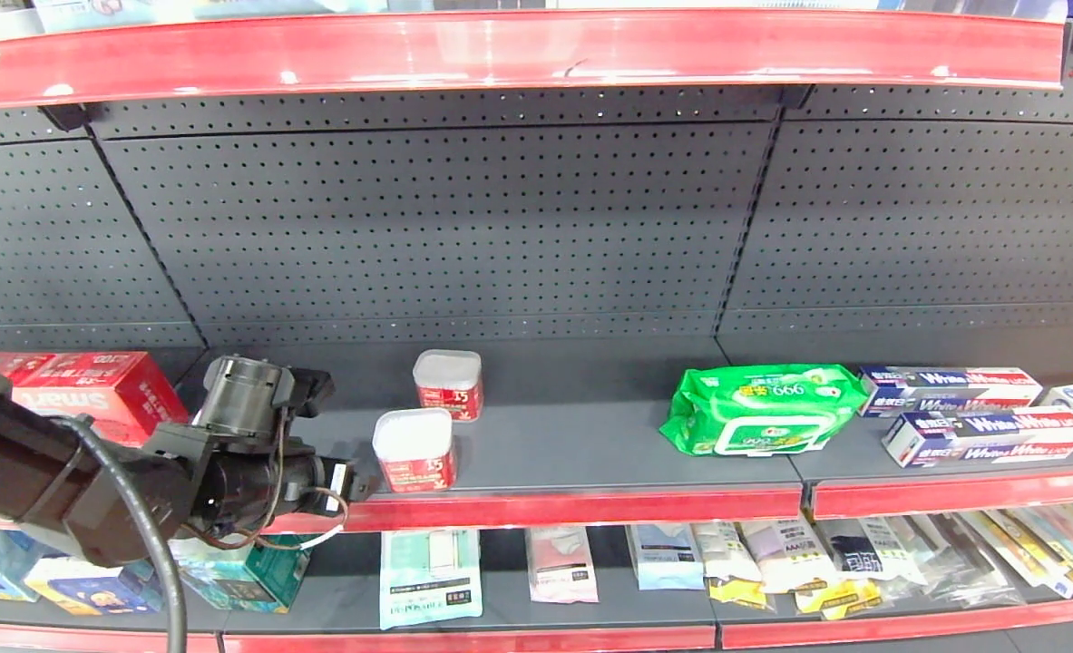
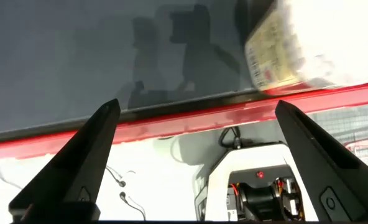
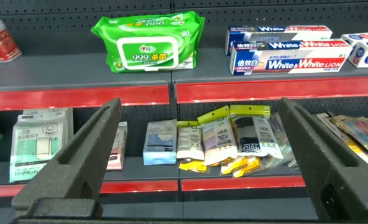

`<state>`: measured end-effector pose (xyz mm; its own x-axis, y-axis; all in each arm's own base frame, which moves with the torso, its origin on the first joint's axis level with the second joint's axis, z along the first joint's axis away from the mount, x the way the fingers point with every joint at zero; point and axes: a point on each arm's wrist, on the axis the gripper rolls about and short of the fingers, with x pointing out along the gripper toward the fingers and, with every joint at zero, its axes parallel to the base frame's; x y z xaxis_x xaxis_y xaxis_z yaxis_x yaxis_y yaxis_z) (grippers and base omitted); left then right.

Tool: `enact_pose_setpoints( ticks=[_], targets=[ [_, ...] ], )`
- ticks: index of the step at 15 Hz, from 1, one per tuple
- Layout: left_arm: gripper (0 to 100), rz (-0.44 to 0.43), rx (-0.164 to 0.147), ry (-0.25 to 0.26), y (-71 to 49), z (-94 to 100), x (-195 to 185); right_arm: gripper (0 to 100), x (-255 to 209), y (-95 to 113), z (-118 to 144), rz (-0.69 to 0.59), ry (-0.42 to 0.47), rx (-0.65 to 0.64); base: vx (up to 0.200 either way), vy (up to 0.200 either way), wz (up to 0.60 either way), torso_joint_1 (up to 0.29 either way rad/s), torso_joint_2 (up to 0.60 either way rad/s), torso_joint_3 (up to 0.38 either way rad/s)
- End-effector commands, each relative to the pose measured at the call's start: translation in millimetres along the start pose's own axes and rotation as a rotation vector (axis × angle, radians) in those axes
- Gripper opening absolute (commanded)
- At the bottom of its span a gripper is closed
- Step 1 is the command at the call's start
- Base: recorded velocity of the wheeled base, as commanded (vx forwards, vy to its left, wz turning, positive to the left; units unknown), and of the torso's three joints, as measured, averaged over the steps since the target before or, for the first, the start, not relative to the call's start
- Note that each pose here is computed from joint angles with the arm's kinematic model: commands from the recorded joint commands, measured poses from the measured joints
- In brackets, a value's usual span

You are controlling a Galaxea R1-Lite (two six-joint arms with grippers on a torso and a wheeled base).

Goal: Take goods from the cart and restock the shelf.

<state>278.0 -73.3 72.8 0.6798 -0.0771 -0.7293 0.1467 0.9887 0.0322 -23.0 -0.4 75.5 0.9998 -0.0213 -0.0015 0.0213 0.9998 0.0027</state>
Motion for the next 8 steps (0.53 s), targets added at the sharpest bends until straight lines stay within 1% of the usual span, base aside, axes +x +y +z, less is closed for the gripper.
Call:
enact_pose_setpoints(
  ticks=[1, 5, 8],
  targets=[
    [100, -0.013, 0.014, 0.014, -5.8, -1.0, 5.9, 100, 0.1, 0.0, -0.1, 0.001, 0.002, 0.0, 0.0, 0.0, 0.0, 0.0, 0.0, 0.0],
    [100, -0.02, 0.021, 0.003, -10.8, 5.5, 12.3, 100, 0.1, 0.0, -0.1, 0.0, 0.002, 0.0, 0.0, 0.0, 0.0, 0.0, 0.0, 0.0],
    [100, -0.019, 0.022, -0.004, -11.4, 8.7, 15.2, 100, 0.1, 0.0, -0.1, 0.0, 0.002, 0.0, 0.0, 0.0, 0.0, 0.0, 0.0, 0.0]
  ],
)
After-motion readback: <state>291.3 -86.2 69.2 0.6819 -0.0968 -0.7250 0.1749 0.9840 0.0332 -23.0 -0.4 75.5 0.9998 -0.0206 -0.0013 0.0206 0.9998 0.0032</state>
